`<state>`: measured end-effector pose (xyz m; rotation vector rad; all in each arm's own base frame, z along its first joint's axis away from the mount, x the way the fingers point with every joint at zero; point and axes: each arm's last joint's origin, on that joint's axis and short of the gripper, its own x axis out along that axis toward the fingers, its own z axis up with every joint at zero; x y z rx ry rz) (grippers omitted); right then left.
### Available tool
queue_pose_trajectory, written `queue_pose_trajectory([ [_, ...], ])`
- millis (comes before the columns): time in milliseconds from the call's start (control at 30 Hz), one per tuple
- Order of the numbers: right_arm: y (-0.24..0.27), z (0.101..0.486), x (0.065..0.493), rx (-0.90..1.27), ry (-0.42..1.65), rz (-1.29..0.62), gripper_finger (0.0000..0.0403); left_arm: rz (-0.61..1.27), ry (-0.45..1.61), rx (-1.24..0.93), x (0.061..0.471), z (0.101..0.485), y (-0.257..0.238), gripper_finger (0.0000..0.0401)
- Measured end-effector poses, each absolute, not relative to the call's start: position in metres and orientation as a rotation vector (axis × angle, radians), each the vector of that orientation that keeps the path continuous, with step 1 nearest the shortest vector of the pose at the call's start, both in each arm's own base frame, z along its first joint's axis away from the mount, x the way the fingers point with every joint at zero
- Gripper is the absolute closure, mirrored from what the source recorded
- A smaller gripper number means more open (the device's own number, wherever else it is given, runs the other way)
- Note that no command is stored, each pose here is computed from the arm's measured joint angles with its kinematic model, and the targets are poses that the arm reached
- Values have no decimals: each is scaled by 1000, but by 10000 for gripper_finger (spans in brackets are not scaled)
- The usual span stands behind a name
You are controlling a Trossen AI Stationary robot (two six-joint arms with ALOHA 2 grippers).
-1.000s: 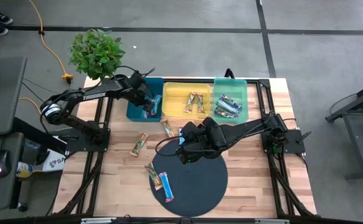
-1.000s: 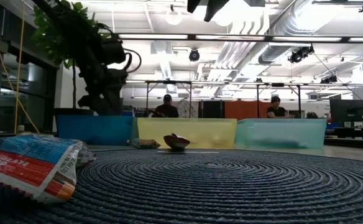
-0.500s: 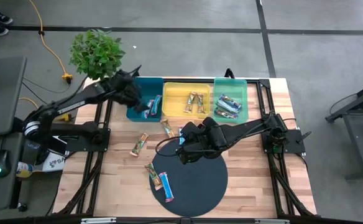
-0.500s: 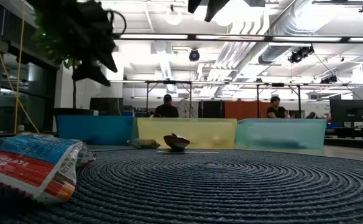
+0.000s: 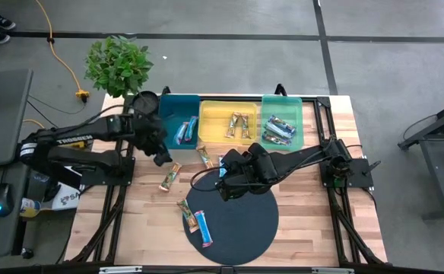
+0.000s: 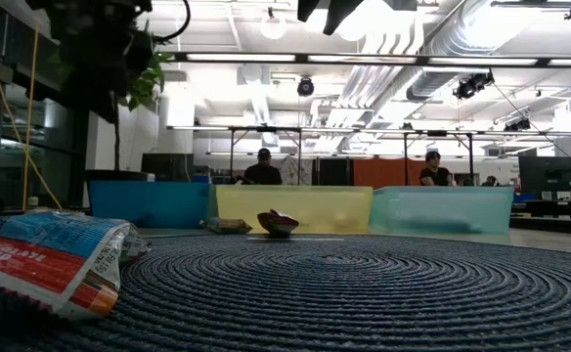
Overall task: Pick and place Granola Bars by type
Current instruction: Put the orange granola bar into the yellow bin
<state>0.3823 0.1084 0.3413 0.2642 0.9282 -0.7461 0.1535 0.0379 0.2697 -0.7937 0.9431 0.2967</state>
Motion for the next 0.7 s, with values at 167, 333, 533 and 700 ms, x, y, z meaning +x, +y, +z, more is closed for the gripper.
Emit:
queue_pose_trajectory([
  [167,108,341,382,265,928,-746,212,409,1013,-801,156,264,21,160],
  [333,108,341,382,269,926,-748,212,514,1085,-806,162,254,9,160],
  [533,111,341,380,289,947,-749,212,593,1170,-741,175,239,-6,160],
  [700,123,356,357,294,928,-764,212,635,1221,-685,185,227,-13,160],
])
